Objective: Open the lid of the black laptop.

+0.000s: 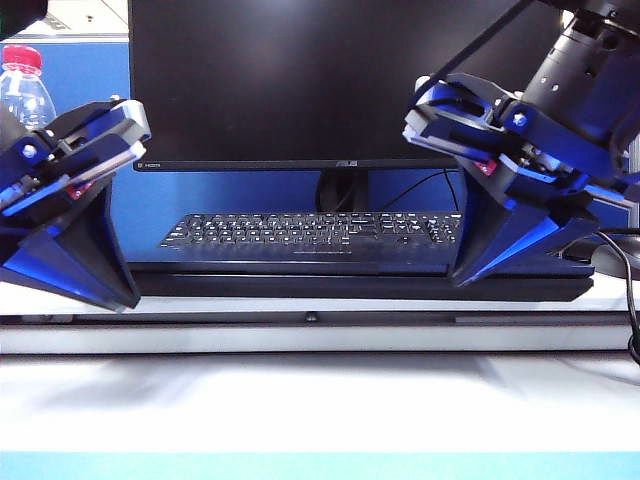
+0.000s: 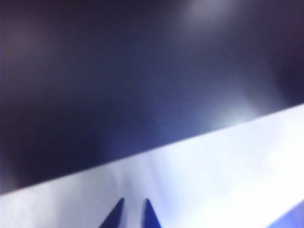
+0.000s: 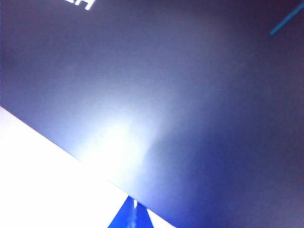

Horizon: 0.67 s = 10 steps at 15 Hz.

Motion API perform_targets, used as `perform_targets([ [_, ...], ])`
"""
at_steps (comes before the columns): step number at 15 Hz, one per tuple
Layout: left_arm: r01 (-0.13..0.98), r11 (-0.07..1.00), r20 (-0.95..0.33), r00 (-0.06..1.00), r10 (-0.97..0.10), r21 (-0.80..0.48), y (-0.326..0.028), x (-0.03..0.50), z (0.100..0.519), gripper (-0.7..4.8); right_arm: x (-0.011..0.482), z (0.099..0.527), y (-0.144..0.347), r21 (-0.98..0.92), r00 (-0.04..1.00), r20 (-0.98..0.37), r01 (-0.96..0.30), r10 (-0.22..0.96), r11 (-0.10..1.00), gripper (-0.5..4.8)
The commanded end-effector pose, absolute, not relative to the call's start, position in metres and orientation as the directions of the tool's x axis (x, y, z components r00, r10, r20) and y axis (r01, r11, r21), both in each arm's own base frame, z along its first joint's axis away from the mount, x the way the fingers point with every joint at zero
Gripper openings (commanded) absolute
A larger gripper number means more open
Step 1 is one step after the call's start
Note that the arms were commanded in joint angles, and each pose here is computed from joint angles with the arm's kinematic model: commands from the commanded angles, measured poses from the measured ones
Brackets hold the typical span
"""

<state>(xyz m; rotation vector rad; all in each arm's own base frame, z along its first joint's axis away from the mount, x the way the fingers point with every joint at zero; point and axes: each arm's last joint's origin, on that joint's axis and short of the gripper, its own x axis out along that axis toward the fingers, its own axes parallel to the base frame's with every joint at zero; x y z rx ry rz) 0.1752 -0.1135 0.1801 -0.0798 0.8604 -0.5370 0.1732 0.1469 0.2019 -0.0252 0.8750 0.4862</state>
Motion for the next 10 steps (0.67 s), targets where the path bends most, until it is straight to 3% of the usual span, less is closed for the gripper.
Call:
perform_targets([
  [1,0.427,0.864,-0.652,0.581,-0.487,-0.266,-0.1152,0.1797,0.1860,0.52,0.1769,0.2061,0.1475,0.166,0.584,-0.708,-0.409,0.397,0.897,-0.01],
  [10,0.412,0.879,-0.631,0.622,-0.465,-0.241,-0.1153,0.1821,0.1882,0.52,0.1769,0.2061,0.1476,0.169,0.581,-0.708,-0.411,0.400,0.896,-0.01],
])
